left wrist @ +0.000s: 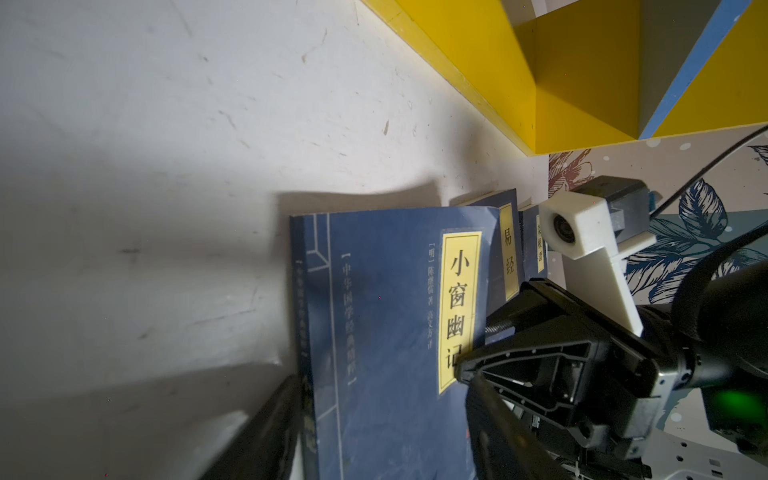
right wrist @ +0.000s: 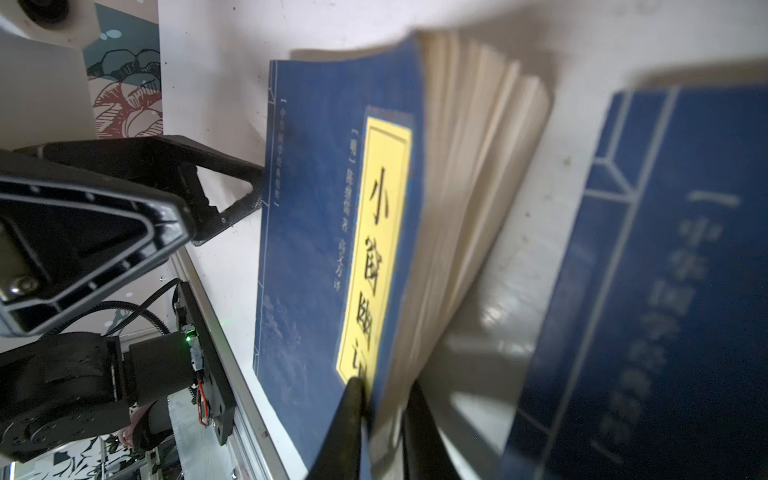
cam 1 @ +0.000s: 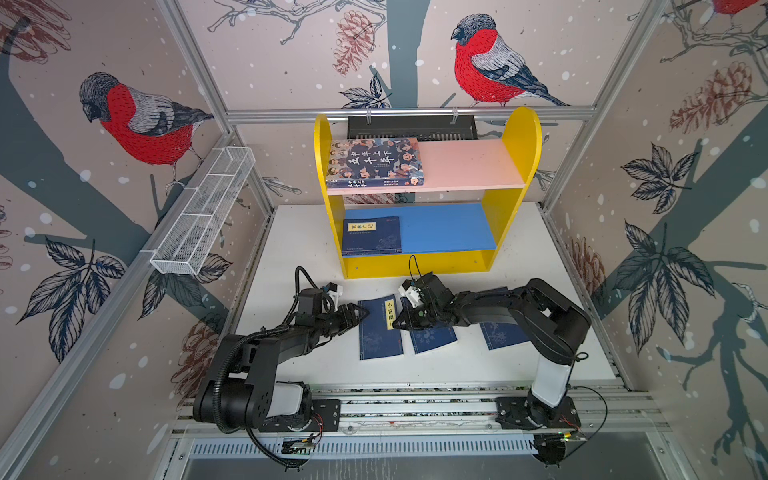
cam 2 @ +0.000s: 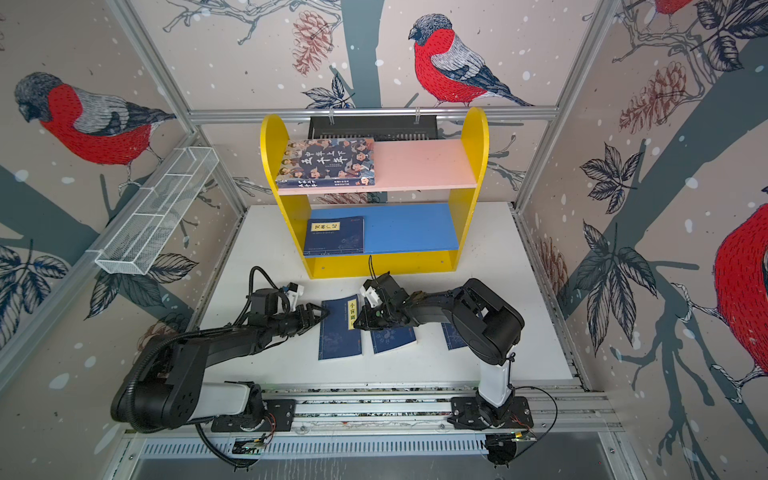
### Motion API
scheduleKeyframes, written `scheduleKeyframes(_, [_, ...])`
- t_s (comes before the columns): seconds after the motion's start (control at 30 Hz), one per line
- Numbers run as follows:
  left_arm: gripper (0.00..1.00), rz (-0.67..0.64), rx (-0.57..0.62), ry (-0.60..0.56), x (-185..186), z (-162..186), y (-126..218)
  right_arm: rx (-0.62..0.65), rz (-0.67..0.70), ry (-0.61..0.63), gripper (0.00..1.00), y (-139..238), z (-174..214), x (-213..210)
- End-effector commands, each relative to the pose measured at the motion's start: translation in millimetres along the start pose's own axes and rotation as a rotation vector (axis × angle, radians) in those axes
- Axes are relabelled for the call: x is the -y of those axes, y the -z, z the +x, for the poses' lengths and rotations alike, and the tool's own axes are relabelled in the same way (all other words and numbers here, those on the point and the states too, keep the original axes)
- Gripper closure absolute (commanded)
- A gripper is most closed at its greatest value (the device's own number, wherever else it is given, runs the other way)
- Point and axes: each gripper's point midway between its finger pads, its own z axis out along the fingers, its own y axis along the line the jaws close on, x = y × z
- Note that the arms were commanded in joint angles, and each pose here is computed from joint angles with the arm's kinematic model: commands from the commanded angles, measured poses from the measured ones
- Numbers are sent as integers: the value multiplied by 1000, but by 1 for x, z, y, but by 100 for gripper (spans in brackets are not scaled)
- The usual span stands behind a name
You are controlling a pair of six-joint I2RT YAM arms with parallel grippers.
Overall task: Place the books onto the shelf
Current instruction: 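Lower both grippers onto the next blue paperback and grip its edge with the right gripper, then lift the blue paperback upright with the right gripper while the left gripper steadies it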
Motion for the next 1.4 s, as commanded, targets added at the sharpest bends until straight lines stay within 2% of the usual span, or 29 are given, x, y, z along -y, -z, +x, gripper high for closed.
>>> scheduleKeyframes(0.0, [35, 13, -14, 6, 3, 3, 1, -4, -26, 3, 93, 2, 1, -4])
scheduleKeyframes(0.03, [34, 12, -8, -1, 4, 0, 1, 0, -39, 4, 97, 3, 0, -5])
scheduleKeyframes(0.3, [32, -28, 67, -52, 11, -25, 18, 57, -172, 0, 99, 30, -8, -17])
scheduleKeyframes(0.37, [28, -24, 80, -49, 11, -27, 23, 66, -203, 17, 99, 39, -10, -24])
scheduleKeyframes(0.67, [24, 127, 56, -64, 35, -20, 26, 75, -298, 84, 99, 63, -14, -46])
scheduleKeyframes(1.0, [24, 276, 4, -79, 67, -10, 29, 55, -384, 120, 99, 71, -13, -66])
scheduleKeyframes(1.1, [27, 285, -2, -78, 70, -10, 29, 50, -411, 141, 99, 74, -13, -75])
scheduleKeyframes(1.2, [37, 326, -9, -79, 81, -11, 31, 35, -430, 161, 99, 74, -10, -82])
scheduleKeyframes(1.3, [50, 370, -11, -85, 93, -12, 34, 21, -430, 166, 99, 71, -10, -83])
scheduleKeyframes(1.37, [65, 397, -10, -107, 102, -13, 38, 15, -421, 165, 99, 69, -10, -82])
